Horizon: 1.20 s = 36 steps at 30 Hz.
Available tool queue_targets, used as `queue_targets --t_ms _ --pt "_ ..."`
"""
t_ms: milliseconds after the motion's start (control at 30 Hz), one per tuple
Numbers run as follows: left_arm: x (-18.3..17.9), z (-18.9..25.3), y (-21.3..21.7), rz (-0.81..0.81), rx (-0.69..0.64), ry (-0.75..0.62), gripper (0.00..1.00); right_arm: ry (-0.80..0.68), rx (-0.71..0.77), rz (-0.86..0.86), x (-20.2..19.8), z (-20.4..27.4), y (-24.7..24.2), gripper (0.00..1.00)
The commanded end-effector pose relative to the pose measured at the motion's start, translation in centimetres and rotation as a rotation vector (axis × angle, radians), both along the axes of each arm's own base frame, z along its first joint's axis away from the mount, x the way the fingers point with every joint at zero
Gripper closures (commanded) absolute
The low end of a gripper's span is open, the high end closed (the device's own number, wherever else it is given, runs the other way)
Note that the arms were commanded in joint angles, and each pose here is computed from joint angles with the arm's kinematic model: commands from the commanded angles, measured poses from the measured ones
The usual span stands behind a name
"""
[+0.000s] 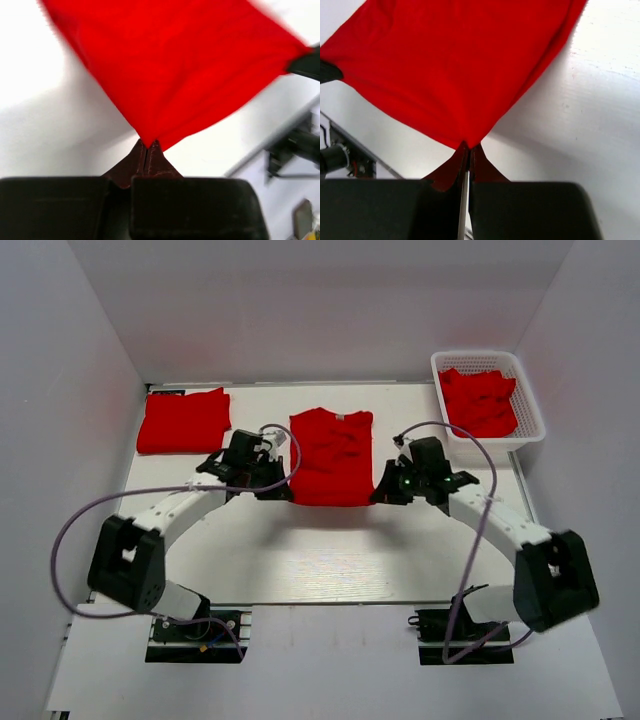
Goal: Fold and stack the t-shirts
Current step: Grab one side of the 2/3 rectangular tshirt with both arms, then fold the long partially folded tshirt into a neat square
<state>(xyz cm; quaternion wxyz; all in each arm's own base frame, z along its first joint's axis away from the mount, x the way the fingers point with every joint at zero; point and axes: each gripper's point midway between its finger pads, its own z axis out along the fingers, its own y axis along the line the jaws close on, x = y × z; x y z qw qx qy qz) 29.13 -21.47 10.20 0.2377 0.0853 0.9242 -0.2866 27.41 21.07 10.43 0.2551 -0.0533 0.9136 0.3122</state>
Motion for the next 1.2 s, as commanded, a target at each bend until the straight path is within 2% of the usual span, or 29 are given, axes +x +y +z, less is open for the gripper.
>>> queue_targets --t_ms 0,67,200,467,500,667,700,833,1167 --pt "-2.7 4.0 -0.2 -0.031 -0.076 -0.021 1.0 0.034 -0.059 0.02 -3.1 1.0 -1.9 1.0" --pt "-2.7 7.2 -0.6 -0.042 -0.108 -0.092 1.0 -0.036 -0.039 0.034 -3.2 3.9 -2.0 1.0" --pt "-2.0 9.8 -0.5 -0.027 -0.117 -0.156 1.0 -0.15 -0.021 0.021 -2.3 7.9 -2.3 1.0" --pt "4.0 10.8 0.0 0.126 -0.071 -0.226 1.0 -0.239 -0.017 -0.103 3.2 10.1 -1.7 1.0" --pt "5.1 10.4 0.9 0.182 -0.015 -0.233 1.0 -0.249 -0.023 -0.113 3.7 10.3 -1.7 1.0" --pt "8.5 7.8 0.8 0.244 0.055 -0.163 1.0 -0.223 -0.105 -0.158 7.8 9.1 -1.8 1.0" --pt "9.0 7.4 0.8 0.263 0.062 -0.152 1.0 -0.252 -0.097 -0.168 8.9 10.5 -1.7 1.0" --pt "11.6 7.7 0.3 0.287 0.046 -0.181 1.0 -0.211 -0.156 -0.196 11.8 8.2 -1.6 1.0" --pt "15.5 6.4 1.6 0.35 0.088 -0.185 1.0 -0.188 -0.108 -0.156 17.0 5.9 0.4 1.0"
